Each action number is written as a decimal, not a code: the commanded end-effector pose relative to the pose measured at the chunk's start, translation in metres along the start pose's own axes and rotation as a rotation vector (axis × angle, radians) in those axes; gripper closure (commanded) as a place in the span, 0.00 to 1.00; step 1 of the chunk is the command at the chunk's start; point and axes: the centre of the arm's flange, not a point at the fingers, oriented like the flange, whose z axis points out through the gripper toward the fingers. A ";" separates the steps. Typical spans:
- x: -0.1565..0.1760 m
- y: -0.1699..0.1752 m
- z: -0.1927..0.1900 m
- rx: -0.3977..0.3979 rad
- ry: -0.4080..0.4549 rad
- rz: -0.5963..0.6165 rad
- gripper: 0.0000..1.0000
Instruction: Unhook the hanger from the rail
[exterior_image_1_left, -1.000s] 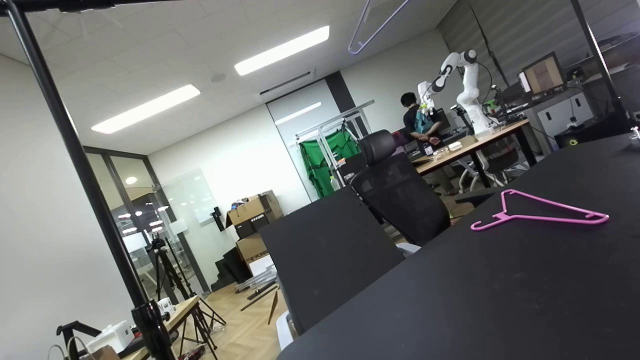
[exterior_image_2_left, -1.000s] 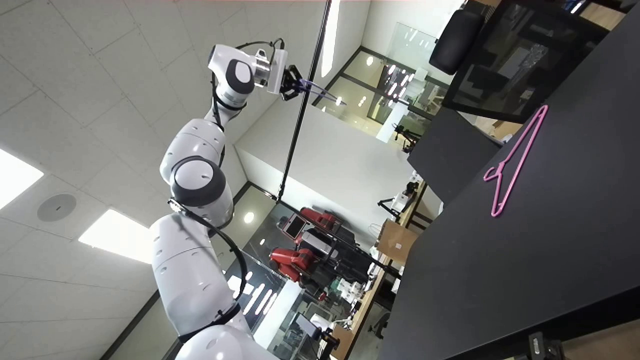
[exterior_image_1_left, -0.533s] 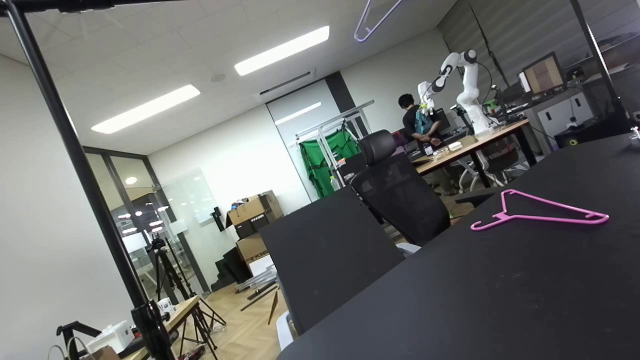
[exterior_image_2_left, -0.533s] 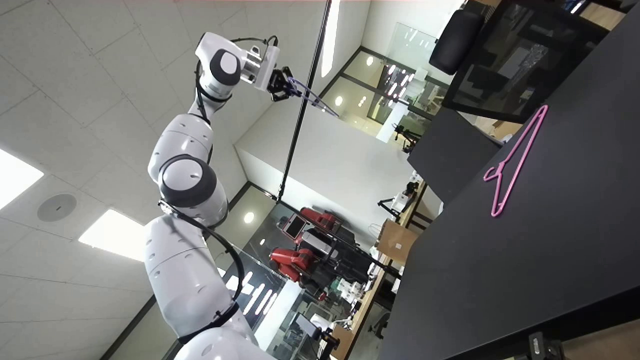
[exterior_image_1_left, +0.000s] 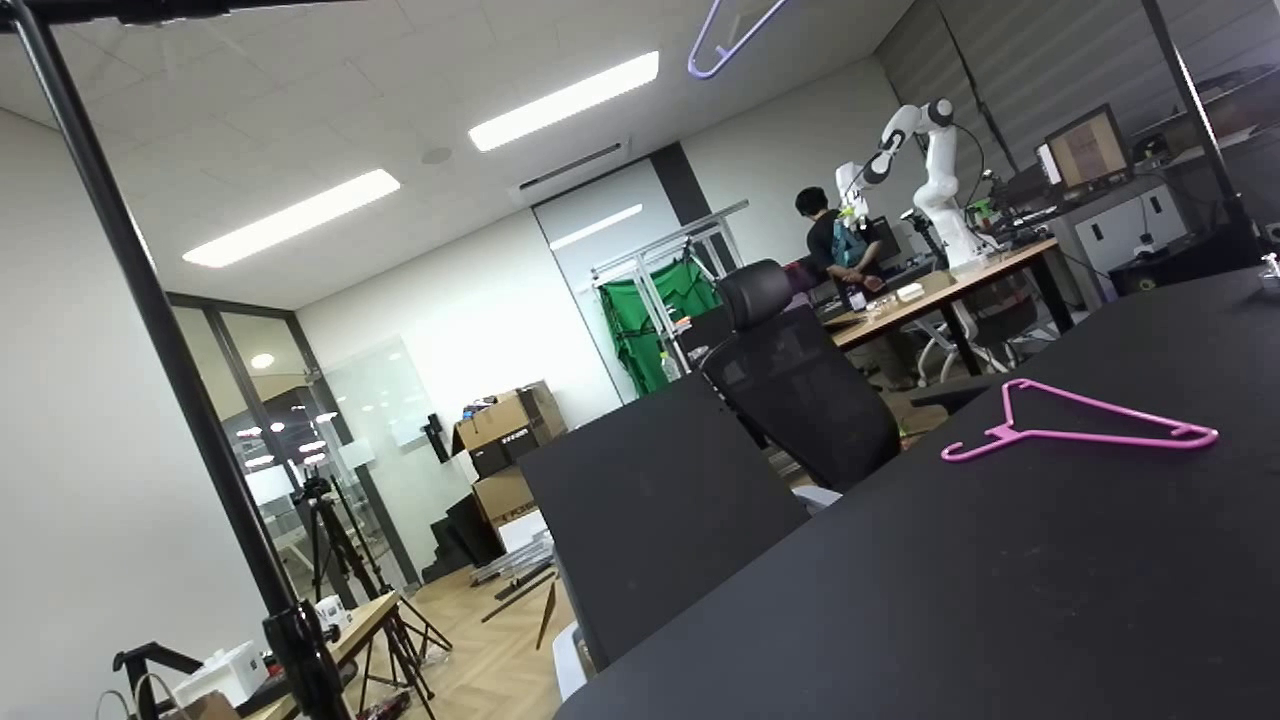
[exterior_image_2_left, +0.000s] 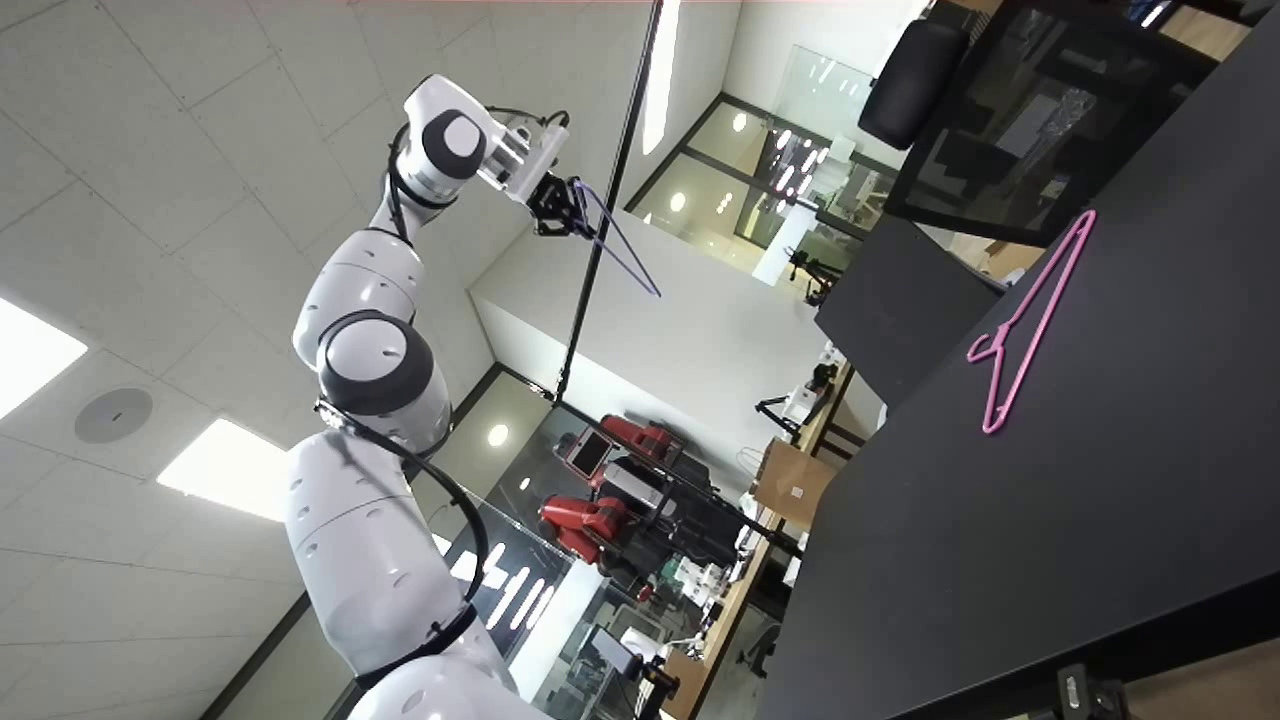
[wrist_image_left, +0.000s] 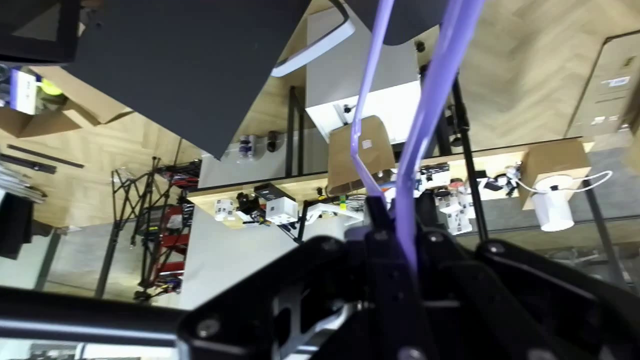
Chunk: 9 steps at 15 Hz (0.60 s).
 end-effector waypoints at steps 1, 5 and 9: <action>-0.006 -0.019 0.034 0.116 -0.020 -0.064 0.98; -0.022 -0.015 0.087 0.208 -0.072 -0.075 0.98; -0.030 0.001 0.113 0.240 -0.091 -0.050 0.94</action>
